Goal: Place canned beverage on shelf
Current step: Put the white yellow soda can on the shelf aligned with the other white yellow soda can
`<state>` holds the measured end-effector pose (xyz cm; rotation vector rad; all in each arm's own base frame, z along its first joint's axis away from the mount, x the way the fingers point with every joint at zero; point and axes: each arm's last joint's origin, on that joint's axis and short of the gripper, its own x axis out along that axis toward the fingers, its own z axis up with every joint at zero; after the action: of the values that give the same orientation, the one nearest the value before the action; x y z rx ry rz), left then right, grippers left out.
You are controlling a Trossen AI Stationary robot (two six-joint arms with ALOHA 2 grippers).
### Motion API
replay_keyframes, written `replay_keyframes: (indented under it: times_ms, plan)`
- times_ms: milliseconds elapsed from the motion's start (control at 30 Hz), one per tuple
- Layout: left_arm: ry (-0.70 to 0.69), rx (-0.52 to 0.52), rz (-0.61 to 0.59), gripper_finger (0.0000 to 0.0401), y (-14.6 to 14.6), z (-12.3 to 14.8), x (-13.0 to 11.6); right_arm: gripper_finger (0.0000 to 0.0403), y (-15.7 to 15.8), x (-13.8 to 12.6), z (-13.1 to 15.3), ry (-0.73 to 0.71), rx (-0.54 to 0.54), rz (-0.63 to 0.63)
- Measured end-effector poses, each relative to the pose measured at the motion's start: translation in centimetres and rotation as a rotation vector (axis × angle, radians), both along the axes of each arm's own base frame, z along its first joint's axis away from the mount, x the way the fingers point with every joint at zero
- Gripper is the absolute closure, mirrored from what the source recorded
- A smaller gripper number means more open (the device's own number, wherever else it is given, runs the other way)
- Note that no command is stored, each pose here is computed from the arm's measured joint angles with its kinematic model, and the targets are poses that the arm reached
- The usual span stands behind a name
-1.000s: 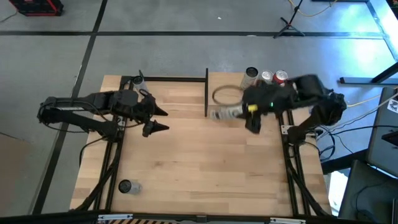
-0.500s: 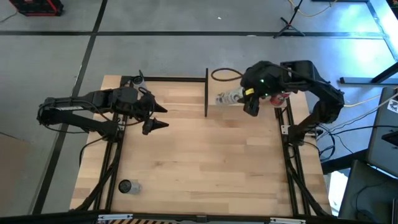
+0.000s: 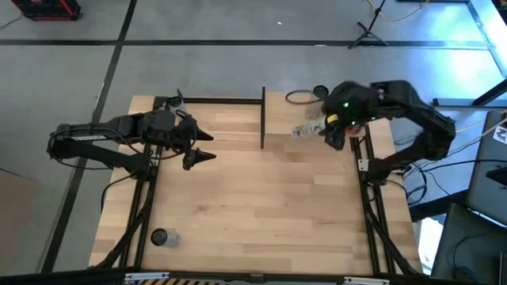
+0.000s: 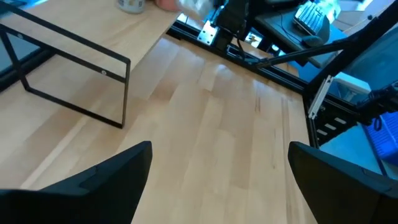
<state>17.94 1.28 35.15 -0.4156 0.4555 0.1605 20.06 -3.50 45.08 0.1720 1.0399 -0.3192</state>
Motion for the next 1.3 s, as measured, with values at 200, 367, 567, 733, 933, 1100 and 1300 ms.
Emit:
replay_keyframes:
  times_ms: [200, 367, 567, 733, 933, 1100, 1300]
  plan:
    - [-0.001, 0.037, 0.013, 0.0028, 0.1, 0.0, 0.0, 0.0173, 2.5, 2.3, -3.4, 0.14, 0.057, 0.073]
    - [0.001, 0.051, 0.025, 0.0028, 0.1, 0.0, 0.0, 0.0173, 4.4, 4.4, -7.3, 0.281, 0.063, 0.125]
    - [0.001, 0.05, 0.024, 0.0028, 0.1, 0.0, 0.0, 0.0173, 5.7, 6.7, -12.2, 0.379, 0.091, 0.163]
    - [0.0, 0.044, 0.023, 0.0028, 0.1, 0.0, 0.0, 0.0173, 5.9, 8.1, -15.7, 0.457, 0.121, 0.163]
    - [0.001, 0.046, 0.022, 0.0028, 0.1, 0.0, 0.0, 0.0173, 5.9, 9.1, -17.1, 0.492, 0.131, 0.163]
    - [0.001, 0.052, 0.019, 0.0028, 0.1, 0.0, 0.0, 0.0154, 6.0, 9.7, -18.0, 0.524, 0.137, 0.166]
    - [0.002, 0.063, 0.014, 0.0028, 0.1, 0.0, 0.0, 0.0152, 6.0, 10.1, -18.5, 0.536, 0.135, 0.173]
